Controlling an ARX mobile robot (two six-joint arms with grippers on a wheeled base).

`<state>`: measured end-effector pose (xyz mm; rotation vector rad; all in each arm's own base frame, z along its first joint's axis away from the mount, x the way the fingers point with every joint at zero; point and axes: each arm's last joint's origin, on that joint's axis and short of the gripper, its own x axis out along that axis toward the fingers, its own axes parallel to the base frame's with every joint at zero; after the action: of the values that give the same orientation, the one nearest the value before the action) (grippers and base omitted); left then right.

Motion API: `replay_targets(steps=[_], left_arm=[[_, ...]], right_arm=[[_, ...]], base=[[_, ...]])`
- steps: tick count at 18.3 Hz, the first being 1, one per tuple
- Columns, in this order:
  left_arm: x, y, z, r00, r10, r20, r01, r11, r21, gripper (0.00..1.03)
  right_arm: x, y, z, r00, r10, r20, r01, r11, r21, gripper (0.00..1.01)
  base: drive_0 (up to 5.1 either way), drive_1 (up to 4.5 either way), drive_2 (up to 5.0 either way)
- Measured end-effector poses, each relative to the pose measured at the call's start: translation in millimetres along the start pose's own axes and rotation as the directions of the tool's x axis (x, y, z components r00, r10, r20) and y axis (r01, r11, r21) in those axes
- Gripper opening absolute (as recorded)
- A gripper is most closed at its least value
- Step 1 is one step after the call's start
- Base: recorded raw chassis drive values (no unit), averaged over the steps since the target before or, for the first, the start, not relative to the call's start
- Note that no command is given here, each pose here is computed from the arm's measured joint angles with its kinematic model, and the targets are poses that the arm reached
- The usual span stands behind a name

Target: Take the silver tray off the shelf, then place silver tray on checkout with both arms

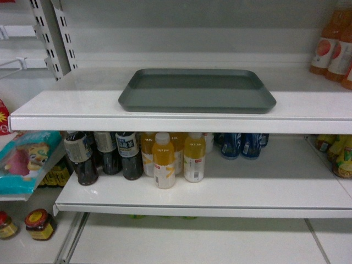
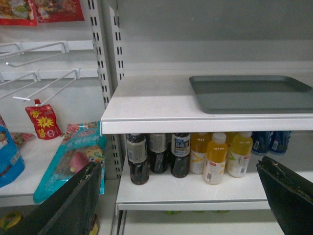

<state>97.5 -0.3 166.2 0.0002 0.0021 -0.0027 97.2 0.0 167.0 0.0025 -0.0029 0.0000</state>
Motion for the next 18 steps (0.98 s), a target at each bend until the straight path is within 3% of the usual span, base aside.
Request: replay_targets(steps=[18], left_arm=[[0.0,0.0,0.2,1.0,0.0,0.002,0.0,1.0,0.0,0.98]], right_arm=[[0.0,0.0,0.4,1.0,0.0,0.004,0.0,1.0,0.0,0.98]], base=[[0.0,4.32,-4.2]])
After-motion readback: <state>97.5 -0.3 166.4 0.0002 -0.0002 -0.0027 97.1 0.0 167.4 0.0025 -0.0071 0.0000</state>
